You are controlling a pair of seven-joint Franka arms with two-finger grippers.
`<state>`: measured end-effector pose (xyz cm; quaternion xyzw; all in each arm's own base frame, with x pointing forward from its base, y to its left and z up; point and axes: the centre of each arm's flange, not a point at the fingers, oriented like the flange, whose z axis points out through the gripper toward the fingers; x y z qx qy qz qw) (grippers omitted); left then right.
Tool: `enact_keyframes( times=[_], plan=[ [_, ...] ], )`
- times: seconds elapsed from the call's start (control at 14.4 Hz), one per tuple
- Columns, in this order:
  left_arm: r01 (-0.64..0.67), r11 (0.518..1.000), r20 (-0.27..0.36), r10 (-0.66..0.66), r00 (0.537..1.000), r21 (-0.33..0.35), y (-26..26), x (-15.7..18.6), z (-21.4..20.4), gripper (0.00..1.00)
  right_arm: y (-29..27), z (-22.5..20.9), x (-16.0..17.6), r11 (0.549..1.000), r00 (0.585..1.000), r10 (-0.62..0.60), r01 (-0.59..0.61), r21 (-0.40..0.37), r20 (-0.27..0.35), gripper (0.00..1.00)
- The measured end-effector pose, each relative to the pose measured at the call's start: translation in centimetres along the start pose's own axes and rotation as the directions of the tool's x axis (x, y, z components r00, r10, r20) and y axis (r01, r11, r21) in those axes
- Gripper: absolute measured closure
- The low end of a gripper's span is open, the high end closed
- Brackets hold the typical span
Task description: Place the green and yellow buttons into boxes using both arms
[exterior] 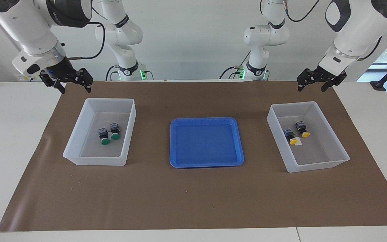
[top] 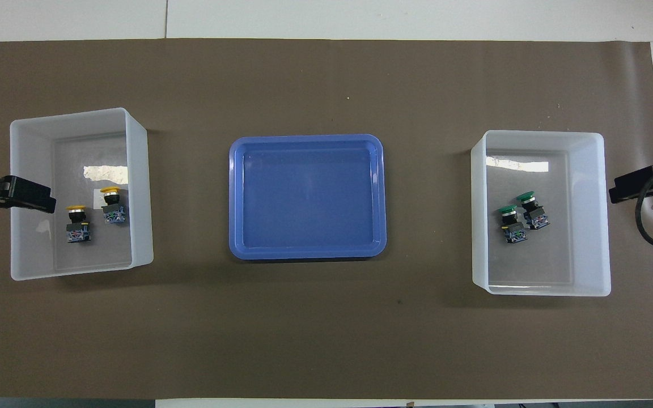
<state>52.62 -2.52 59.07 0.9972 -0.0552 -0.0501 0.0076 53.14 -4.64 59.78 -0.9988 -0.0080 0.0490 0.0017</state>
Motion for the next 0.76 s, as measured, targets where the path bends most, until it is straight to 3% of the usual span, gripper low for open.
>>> enact_keyframes(
  times=[0.76],
  plan=[
    [0.039,0.999,0.006,-0.039,0.999,-0.002,-0.4,0.8,-1.5,0.0,0.1,-0.6,-0.2,1.0,1.0,0.001,-0.001,-0.001,-0.019,0.0]
  ],
)
